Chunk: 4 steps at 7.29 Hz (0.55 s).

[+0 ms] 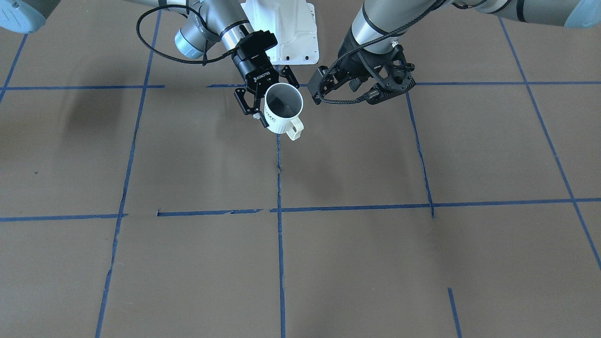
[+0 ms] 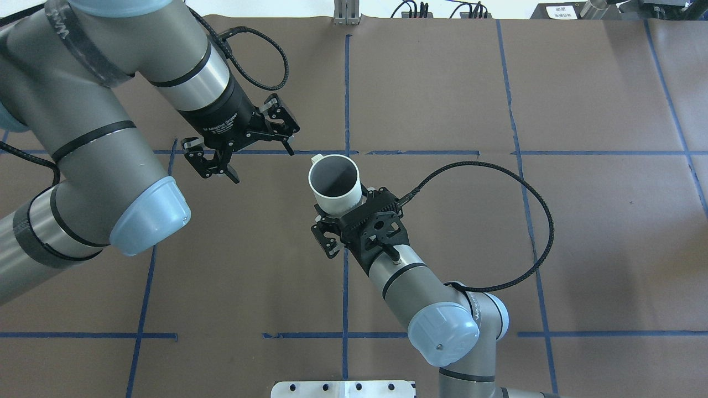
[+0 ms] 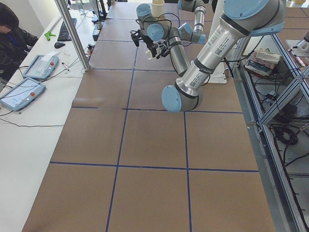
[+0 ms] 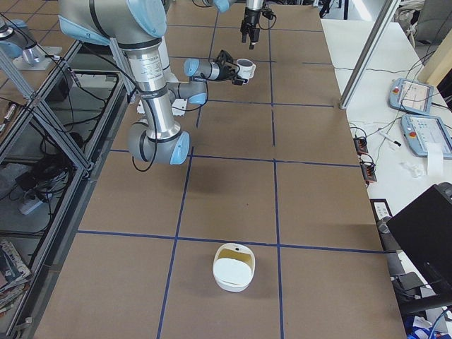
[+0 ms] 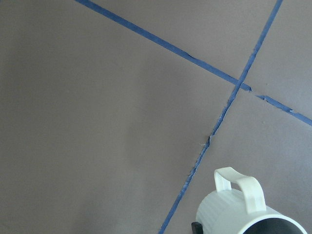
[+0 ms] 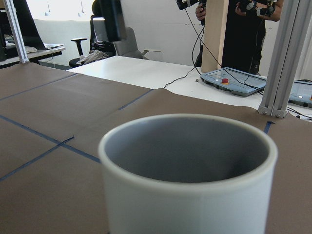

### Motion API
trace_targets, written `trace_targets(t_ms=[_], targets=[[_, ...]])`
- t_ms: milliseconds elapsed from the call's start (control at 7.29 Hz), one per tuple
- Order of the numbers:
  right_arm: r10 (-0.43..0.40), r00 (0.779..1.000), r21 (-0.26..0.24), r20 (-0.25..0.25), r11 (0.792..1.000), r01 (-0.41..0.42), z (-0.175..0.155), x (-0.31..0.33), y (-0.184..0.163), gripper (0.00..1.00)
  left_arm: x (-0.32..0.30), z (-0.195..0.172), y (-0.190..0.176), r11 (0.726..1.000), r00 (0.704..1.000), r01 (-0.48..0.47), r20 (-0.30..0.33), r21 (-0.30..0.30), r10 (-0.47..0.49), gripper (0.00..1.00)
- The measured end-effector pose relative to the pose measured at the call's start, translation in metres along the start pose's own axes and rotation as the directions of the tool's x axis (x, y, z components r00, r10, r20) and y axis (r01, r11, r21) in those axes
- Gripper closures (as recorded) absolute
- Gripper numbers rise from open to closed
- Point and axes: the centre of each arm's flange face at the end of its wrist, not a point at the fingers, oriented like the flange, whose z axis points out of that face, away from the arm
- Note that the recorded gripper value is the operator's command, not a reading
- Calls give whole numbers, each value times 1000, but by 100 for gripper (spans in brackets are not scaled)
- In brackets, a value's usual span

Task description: Left arm hands cup to right arm to dump lemon

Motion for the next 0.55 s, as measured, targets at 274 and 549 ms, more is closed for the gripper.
trace_targets(t_ms=[274,549], targets=[[-17,1000,-8,-20,1000,17,5,-12,-6,100,15,9,-3,1000,1000,18,15,-6,-18,2],[-34,999,-23,-34,999,34,13,-30,-17,100,20,16,-4,1000,999,23,27,-10,-22,5]])
